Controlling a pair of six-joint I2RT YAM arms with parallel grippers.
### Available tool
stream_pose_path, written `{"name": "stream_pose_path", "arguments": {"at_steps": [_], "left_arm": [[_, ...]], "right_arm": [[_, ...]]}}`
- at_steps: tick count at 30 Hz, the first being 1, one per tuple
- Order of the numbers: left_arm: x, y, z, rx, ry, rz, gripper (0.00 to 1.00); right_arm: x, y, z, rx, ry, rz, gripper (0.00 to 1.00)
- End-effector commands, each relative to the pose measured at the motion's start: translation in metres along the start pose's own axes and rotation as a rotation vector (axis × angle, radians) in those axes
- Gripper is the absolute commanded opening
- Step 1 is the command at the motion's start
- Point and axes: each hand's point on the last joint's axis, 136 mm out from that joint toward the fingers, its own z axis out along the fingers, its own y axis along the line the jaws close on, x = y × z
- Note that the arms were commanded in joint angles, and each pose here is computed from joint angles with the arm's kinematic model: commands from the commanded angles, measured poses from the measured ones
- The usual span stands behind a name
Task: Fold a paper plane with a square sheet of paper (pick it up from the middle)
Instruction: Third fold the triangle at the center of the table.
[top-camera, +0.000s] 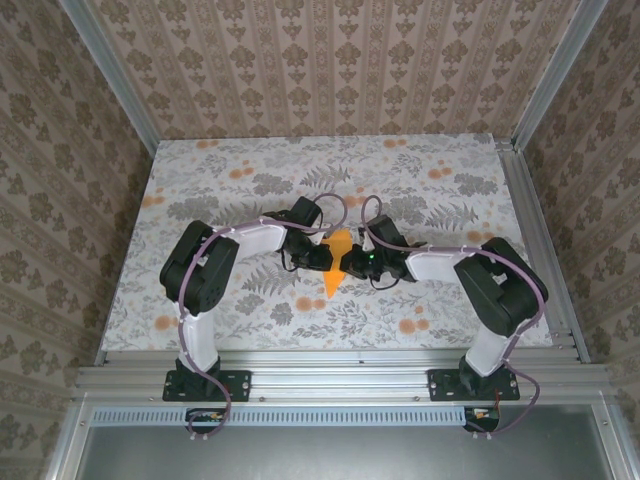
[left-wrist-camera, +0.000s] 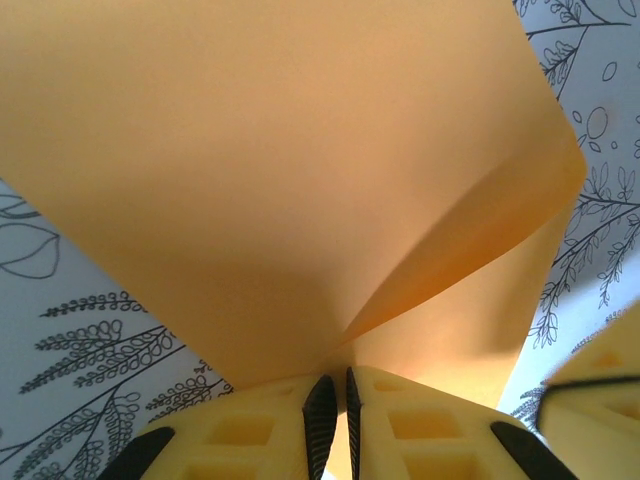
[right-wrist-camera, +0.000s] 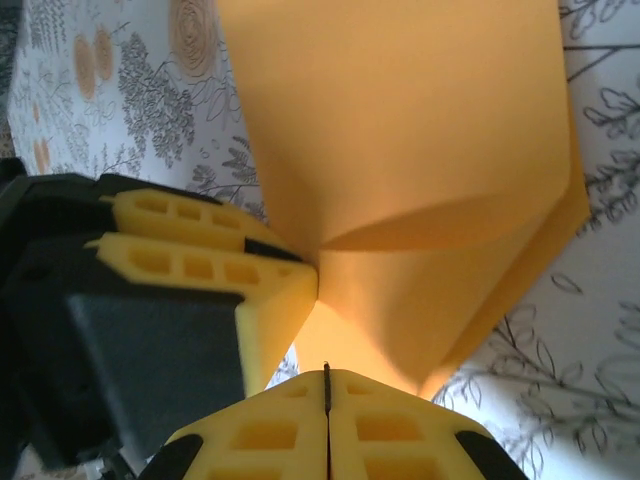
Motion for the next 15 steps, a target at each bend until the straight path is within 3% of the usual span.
{"name": "stream_pose_path", "arguments": {"at_steps": [1,15], "left_arm": [[0.05,0.055,0.033,-0.211,0.149,-0.017,0.19],[0.041,0.051,0.03,-0.218,0.144,0.018,0.19]], "right_arm": [[-0.009,0.008,0.008,-0.035,0.003,0.014,0.1],[-0.009,-0.055,0.015,0.2,0.007,0.02,0.11]]}}
